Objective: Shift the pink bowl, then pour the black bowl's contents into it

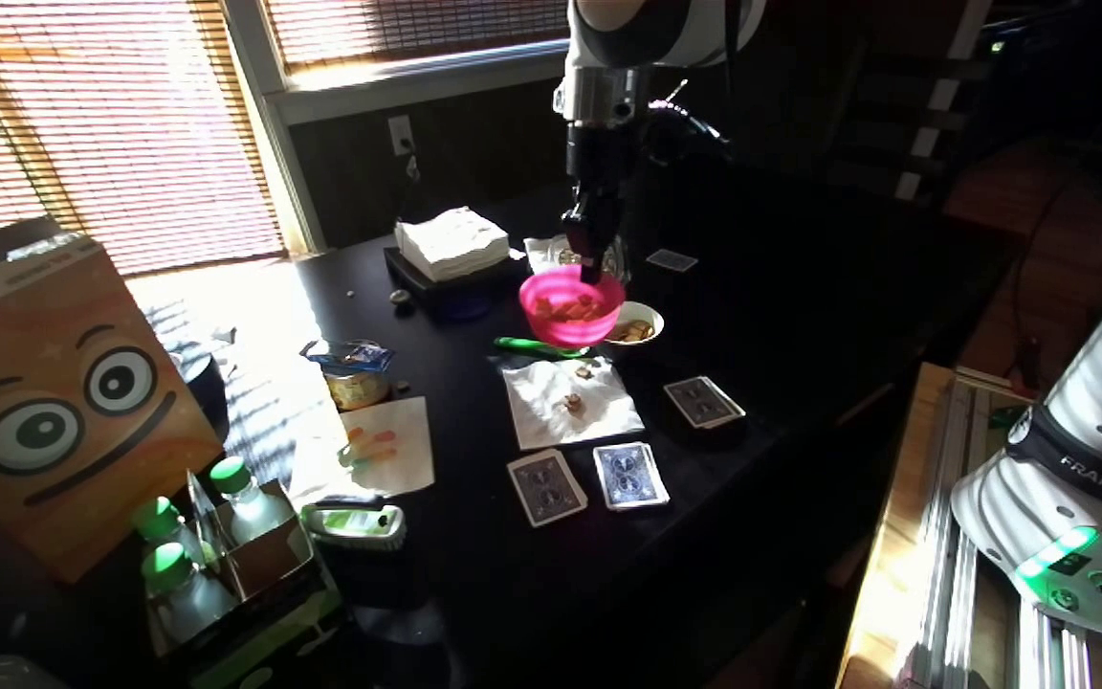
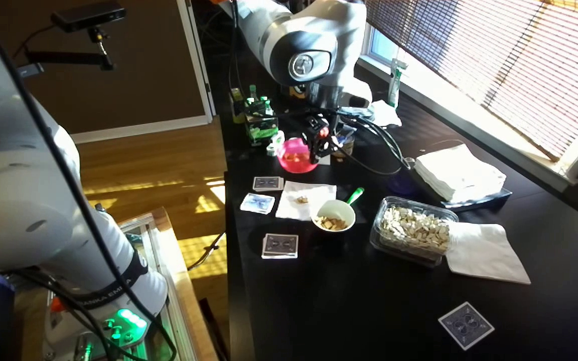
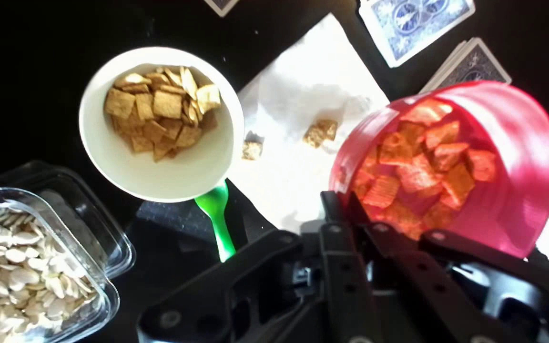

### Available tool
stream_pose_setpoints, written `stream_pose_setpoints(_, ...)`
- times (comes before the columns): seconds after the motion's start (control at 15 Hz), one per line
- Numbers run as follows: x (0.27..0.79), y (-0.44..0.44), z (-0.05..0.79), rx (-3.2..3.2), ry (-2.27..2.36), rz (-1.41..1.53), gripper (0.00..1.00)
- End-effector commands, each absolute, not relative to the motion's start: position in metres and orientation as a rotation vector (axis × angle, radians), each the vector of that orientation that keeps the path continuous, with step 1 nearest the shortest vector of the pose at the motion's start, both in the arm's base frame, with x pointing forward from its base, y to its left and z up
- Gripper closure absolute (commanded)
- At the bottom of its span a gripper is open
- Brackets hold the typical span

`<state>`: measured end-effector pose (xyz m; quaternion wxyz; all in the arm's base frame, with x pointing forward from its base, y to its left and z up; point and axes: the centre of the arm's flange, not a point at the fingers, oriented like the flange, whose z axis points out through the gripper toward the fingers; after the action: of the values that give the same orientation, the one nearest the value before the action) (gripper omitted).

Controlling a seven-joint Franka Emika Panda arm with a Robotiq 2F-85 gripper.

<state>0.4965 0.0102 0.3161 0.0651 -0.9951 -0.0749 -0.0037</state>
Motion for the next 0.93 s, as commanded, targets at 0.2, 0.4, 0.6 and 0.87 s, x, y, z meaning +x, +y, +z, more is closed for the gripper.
stream_pose_setpoints(0.2, 0.568, 0.059, 0.281, -3.0, -0.239, -0.082, 0.99)
stream_pose_setpoints(0.4, 0.586, 0.075, 0.259, -3.001, -0.263, -0.077, 0.99)
stream_pose_setpoints(0.6, 0.603, 0.083, 0.236, -2.973, -0.28, -0.064, 0.99)
stream_pose_setpoints(0.87, 0.62, 0.088, 0.215, -2.984, -0.272, -0.072, 0.99)
